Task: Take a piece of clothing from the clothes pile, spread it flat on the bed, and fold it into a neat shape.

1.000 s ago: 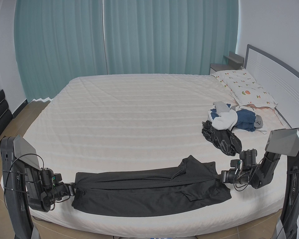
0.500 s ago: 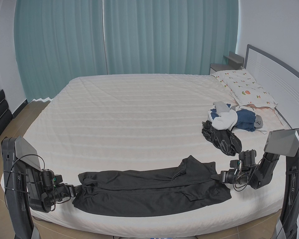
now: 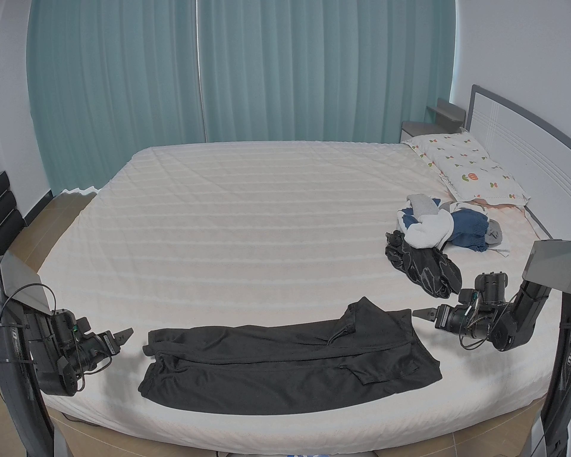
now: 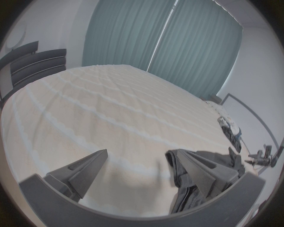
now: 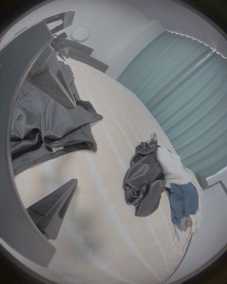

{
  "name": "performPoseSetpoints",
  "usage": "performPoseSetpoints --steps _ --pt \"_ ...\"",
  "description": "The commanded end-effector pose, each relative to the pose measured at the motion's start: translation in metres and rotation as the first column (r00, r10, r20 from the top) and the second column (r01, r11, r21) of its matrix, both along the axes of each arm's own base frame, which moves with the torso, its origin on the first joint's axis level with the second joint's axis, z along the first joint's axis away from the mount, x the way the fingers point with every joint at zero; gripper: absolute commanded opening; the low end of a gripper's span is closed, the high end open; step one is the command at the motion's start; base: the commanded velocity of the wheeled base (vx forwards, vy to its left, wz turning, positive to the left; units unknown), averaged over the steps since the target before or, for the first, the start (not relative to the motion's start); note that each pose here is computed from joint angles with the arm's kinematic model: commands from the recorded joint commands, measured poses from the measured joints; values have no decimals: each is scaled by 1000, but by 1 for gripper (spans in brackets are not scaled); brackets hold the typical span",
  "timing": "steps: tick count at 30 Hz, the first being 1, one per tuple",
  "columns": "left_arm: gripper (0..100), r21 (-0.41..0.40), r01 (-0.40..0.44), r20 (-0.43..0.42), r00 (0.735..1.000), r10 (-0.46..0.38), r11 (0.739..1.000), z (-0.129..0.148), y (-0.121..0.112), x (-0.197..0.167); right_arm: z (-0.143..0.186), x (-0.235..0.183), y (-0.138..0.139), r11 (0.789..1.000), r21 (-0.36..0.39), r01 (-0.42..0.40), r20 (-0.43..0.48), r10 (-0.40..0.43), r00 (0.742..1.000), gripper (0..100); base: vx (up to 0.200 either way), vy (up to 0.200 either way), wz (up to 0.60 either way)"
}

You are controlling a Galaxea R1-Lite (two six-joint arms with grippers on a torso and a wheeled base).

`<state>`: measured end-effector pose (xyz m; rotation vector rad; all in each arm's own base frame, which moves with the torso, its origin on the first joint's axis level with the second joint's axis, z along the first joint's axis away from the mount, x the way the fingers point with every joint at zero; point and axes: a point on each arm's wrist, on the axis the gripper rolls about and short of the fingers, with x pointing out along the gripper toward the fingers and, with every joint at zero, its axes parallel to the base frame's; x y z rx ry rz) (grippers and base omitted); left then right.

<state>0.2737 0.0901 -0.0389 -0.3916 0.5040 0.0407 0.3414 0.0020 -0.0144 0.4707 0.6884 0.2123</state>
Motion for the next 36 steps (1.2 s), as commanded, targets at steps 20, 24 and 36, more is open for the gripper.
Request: performPoseSetpoints --steps 20,24,36 --pt "100 -255 -30 -89 996 8 967 7 -57 82 -17 39 29 974 209 87 -105 -66 992 100 0 0 0" --pt "100 -256 -34 -108 994 6 966 5 -58 78 -14 48 29 950 278 140 -122 -110 986 100 0 0 0" --pt "100 -255 -24 -133 991 -11 967 -6 -64 77 -14 49 32 946 291 143 -126 -110 986 100 0 0 0"
